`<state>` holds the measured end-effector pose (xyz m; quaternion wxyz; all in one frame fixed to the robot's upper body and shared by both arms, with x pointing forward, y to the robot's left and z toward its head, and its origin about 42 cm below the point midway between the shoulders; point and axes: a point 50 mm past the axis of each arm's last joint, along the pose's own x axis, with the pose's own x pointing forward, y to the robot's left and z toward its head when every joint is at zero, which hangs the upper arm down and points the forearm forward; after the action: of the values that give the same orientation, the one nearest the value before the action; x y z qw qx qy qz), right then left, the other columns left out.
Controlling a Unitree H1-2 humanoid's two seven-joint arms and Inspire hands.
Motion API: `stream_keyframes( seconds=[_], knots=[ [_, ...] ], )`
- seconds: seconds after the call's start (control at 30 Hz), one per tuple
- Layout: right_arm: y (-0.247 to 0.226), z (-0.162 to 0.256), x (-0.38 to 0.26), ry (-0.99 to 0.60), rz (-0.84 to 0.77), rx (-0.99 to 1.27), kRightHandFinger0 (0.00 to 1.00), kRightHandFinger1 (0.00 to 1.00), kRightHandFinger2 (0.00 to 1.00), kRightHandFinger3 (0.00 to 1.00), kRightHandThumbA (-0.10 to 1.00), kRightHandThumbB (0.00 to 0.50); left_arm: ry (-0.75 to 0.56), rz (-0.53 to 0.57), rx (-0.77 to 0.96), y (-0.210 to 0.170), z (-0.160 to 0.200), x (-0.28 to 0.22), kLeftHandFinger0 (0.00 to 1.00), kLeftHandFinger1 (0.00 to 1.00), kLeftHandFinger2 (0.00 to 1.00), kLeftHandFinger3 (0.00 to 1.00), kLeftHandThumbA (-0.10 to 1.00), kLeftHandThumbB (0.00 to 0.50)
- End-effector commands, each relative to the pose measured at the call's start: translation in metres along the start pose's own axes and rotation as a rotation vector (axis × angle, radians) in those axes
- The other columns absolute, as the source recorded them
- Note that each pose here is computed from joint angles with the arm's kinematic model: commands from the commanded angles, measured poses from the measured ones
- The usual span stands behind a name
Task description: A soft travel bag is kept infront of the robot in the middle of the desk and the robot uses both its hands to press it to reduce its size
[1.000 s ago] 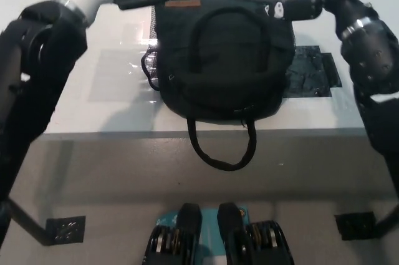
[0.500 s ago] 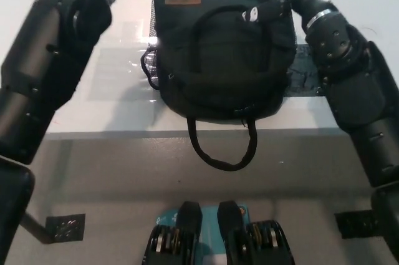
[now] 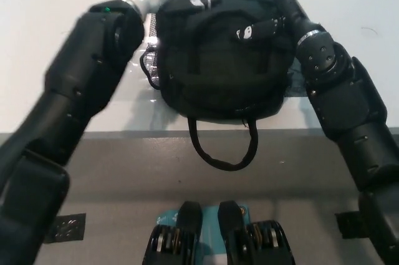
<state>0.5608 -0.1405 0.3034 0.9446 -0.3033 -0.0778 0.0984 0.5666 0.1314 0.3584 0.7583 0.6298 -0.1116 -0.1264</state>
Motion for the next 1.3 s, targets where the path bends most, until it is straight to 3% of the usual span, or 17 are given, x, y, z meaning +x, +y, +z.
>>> stream_keyframes(
  seconds=[0.0,0.33,0.4,0.47,0.57,0.73,0.93,1.0,1.1,1.2,1.27],
  knots=[
    [-0.013,0.030,0.008,-0.082,-0.070,0.025,1.00,1.00,1.00,1.00,1.00,0.307,0.000,0.135,-0.037,0.017,0.014,0.008,1.00,1.00,1.00,1.00,1.00,0.348],
    [0.002,0.000,0.002,-0.030,-0.048,0.043,1.00,1.00,1.00,1.00,1.00,0.299,-0.011,0.101,-0.009,-0.035,0.012,0.011,1.00,1.00,1.00,1.00,1.00,0.332],
    [0.012,-0.010,0.002,0.010,-0.020,0.004,1.00,1.00,1.00,1.00,1.00,0.264,-0.009,0.095,-0.001,-0.055,0.005,0.006,1.00,1.00,1.00,1.00,1.00,0.378],
    [0.017,-0.015,0.002,0.037,-0.001,-0.013,1.00,1.00,1.00,1.00,1.00,0.275,-0.006,0.085,0.006,-0.066,0.001,0.004,1.00,1.00,1.00,1.00,1.00,0.383],
    [0.032,-0.033,0.000,0.103,0.073,-0.121,1.00,1.00,1.00,1.00,1.00,0.321,0.018,0.033,0.051,-0.096,-0.011,-0.006,1.00,1.00,1.00,1.00,1.00,0.374],
    [0.050,-0.051,-0.003,0.167,0.177,-0.297,1.00,1.00,1.00,1.00,1.00,0.323,0.061,-0.016,0.085,-0.125,-0.035,-0.020,1.00,1.00,1.00,1.00,1.00,0.369],
    [0.076,-0.081,-0.017,0.232,0.272,-0.455,1.00,1.00,1.00,1.00,1.00,0.311,0.092,-0.089,0.142,-0.155,-0.049,-0.031,1.00,1.00,1.00,1.00,1.00,0.318],
    [0.085,-0.091,-0.023,0.246,0.307,-0.529,1.00,1.00,1.00,1.00,1.00,0.294,0.094,-0.103,0.149,-0.166,-0.050,-0.035,1.00,1.00,1.00,1.00,1.00,0.329],
    [0.097,-0.103,-0.033,0.274,0.357,-0.617,1.00,1.00,1.00,1.00,1.00,0.316,0.086,-0.126,0.168,-0.182,-0.052,-0.042,1.00,1.00,1.00,1.00,1.00,0.364],
    [0.107,-0.116,-0.042,0.310,0.383,-0.658,1.00,1.00,1.00,1.00,1.00,0.252,0.088,-0.145,0.179,-0.201,-0.052,-0.050,1.00,1.00,1.00,1.00,1.00,0.380],
    [0.109,-0.118,-0.044,0.317,0.388,-0.668,1.00,1.00,1.00,1.00,1.00,0.246,0.092,-0.164,0.171,-0.203,-0.054,-0.050,1.00,1.00,1.00,1.00,1.00,0.379]
  ],
)
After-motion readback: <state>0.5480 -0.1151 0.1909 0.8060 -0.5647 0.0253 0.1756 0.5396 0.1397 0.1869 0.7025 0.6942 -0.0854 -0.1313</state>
